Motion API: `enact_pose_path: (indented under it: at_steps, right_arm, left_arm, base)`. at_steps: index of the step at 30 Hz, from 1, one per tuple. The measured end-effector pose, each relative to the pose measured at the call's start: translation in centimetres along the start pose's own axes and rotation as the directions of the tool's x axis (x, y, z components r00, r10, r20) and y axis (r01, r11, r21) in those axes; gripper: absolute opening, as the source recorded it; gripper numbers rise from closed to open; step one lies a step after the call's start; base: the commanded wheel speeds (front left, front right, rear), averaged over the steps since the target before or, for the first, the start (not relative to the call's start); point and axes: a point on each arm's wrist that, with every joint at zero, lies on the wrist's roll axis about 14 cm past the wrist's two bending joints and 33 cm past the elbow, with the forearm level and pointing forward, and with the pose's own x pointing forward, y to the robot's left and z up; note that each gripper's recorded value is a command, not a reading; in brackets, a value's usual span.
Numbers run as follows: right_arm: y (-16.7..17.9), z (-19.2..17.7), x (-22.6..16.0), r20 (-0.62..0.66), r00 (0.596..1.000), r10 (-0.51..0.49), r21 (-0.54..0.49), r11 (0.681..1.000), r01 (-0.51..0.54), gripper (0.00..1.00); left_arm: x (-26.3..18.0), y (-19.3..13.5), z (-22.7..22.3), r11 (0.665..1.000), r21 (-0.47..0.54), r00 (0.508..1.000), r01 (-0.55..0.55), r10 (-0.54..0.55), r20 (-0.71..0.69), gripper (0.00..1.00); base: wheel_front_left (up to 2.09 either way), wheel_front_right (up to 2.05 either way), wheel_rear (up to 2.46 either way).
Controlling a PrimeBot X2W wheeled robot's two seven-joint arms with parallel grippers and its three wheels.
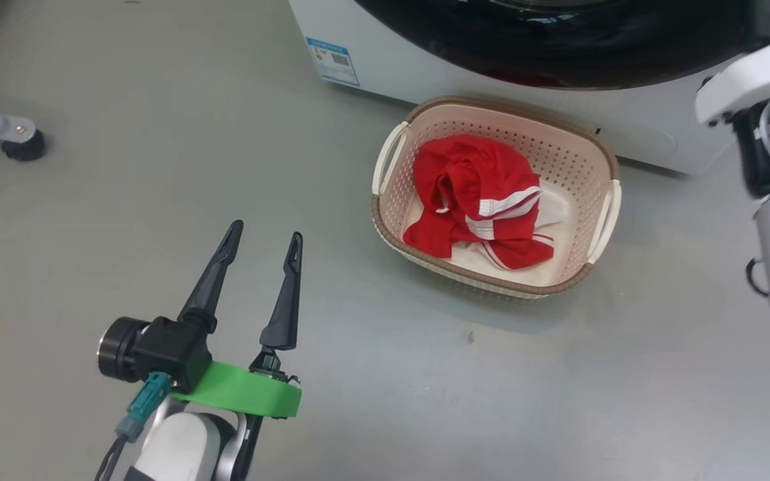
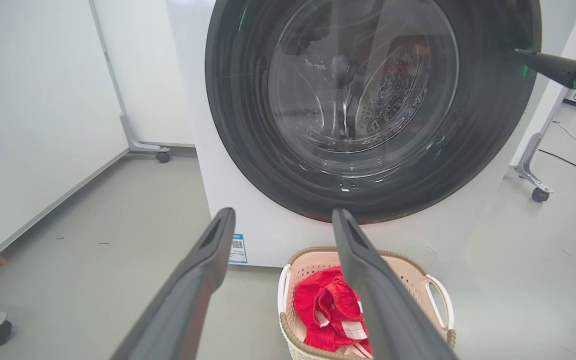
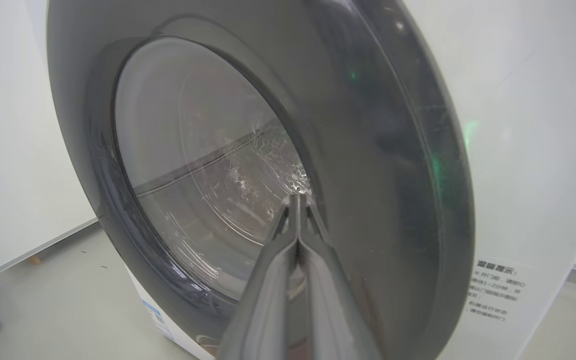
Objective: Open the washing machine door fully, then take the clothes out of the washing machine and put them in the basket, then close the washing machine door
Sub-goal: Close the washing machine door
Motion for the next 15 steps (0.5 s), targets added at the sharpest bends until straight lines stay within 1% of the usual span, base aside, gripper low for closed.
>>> enact_pose_path:
  at_steps: [4, 5, 7, 8, 15]
  right_arm:
    - [0.7, -0.8, -2.0, -0.019, 1.0, -0.008, 0.04, 0.999, 0.009, 0.0]
    - [0.8, -1.1, -2.5, -0.029, 1.0, -0.01, 0.047, 0.999, 0.011, 0.13]
    - [1.0, -1.6, -3.7, -0.043, 0.999, -0.018, 0.066, 0.998, 0.021, 0.8]
    - [1.0, -1.6, -3.7, -0.043, 0.999, -0.018, 0.066, 0.998, 0.021, 1.0]
    - [0.5, -1.0, -7.1, -0.029, 0.998, -0.063, 0.098, 0.993, 0.066, 1.0]
  left_arm:
    - [0.2, -0.2, 0.4, 1.0, -0.002, 1.0, 0.005, -0.005, 0.016, 1.0]
    - [0.2, -0.3, 0.4, 1.0, -0.004, 1.0, 0.01, -0.01, 0.017, 1.0]
    - [0.3, -0.6, 0.3, 1.0, -0.009, 1.0, 0.021, -0.02, 0.016, 1.0]
    - [0.3, -0.6, 0.3, 1.0, -0.009, 1.0, 0.021, -0.02, 0.016, 1.0]
    - [0.5, -1.7, 0.4, 0.998, -0.016, 0.998, 0.057, -0.057, 0.021, 1.0]
  base:
    - [0.0, 0.0, 0.0]
    - [0.0, 0.0, 0.0]
    - [0.0, 0.0, 0.0]
    - [0.0, 0.0, 0.0]
    - [0.0, 0.0, 0.0]
